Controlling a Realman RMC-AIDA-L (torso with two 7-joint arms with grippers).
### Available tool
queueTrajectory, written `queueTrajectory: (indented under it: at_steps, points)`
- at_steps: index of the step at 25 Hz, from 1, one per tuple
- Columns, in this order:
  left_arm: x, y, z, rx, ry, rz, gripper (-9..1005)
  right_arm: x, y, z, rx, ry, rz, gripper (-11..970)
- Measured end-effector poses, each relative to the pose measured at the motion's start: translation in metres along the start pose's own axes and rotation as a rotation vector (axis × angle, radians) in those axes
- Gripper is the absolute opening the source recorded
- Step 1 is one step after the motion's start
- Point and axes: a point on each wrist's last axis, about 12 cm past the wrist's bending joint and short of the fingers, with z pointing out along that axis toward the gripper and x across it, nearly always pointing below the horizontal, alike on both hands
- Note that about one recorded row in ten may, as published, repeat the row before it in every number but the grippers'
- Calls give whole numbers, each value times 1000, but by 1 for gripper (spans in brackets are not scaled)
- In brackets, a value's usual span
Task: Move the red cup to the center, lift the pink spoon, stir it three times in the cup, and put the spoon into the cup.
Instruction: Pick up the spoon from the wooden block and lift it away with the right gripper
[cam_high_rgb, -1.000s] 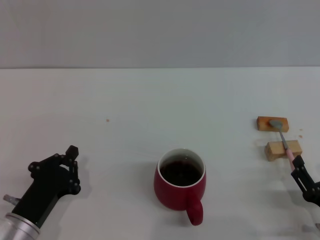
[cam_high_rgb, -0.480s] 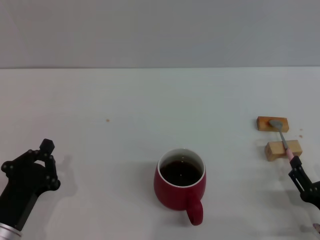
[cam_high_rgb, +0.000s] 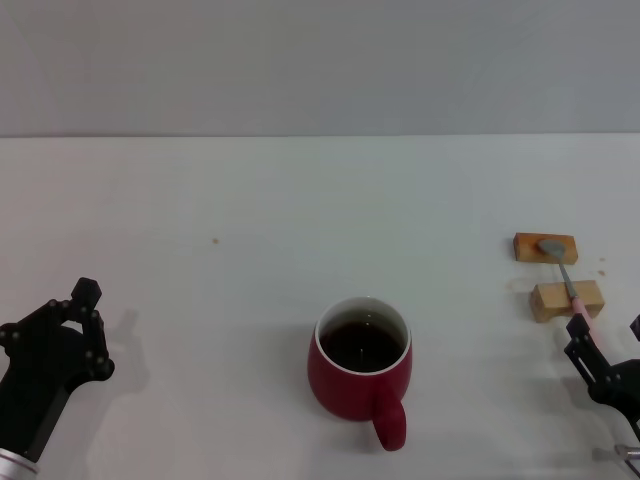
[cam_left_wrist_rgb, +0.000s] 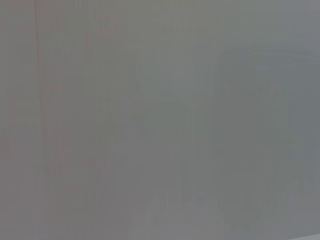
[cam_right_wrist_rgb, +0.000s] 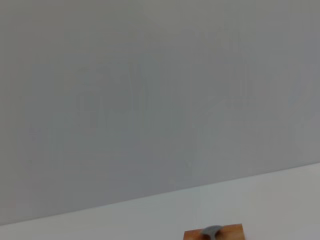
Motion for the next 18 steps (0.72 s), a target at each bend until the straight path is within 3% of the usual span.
queueTrajectory:
  at_steps: [18]
  points:
    - [1, 0, 0, 3, 5, 1, 0, 2, 1, 1, -1, 17, 1, 817]
